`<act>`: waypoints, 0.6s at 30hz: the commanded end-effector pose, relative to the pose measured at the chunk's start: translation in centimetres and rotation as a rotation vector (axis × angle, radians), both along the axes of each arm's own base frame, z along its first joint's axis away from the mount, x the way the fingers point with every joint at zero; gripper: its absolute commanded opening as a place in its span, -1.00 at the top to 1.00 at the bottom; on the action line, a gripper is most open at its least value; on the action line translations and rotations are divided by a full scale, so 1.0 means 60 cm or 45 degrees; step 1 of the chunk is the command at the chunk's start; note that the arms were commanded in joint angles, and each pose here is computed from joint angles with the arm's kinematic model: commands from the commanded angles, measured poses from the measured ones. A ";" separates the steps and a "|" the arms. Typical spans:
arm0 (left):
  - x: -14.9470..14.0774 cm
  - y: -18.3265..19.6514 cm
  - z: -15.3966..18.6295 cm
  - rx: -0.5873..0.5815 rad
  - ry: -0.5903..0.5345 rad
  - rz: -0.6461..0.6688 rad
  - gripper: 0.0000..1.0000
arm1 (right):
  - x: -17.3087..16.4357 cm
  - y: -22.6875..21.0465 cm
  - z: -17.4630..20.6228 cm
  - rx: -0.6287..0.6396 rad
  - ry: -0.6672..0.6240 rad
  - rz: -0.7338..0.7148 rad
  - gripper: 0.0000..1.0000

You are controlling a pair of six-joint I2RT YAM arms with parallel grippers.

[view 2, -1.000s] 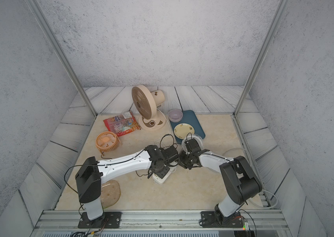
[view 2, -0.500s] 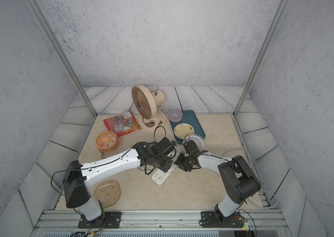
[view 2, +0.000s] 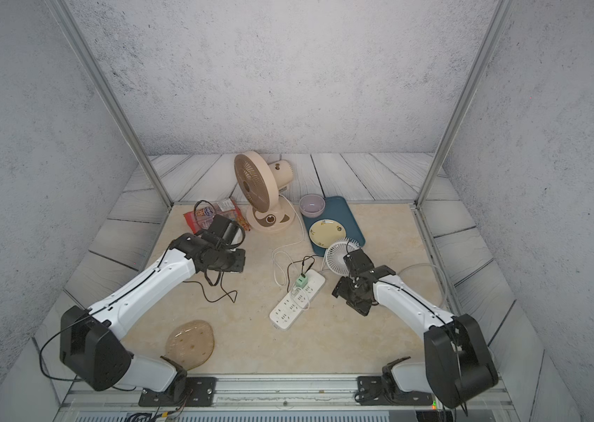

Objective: Unplug the desk fan from the power strip
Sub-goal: Remove the plug from the socket, then place the plug at the center of the board.

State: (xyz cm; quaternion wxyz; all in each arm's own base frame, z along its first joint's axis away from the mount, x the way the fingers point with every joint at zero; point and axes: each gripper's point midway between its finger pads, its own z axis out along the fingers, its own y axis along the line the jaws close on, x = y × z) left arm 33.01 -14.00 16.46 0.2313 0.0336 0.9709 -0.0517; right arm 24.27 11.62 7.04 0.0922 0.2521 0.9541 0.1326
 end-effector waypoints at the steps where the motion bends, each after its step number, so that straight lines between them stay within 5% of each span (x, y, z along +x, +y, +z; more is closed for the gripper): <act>1: 0.038 0.049 -0.040 -0.085 0.051 0.172 1.00 | -0.023 -0.028 0.000 -0.070 0.022 -0.021 -0.59; 14: 0.080 0.205 -0.122 -0.219 0.179 0.584 0.98 | -0.020 -0.043 0.044 -0.074 -0.103 -0.051 -0.58; 18: 0.072 0.223 -0.137 -0.184 0.203 0.620 0.43 | -0.012 -0.040 0.058 -0.060 -0.141 -0.043 -0.58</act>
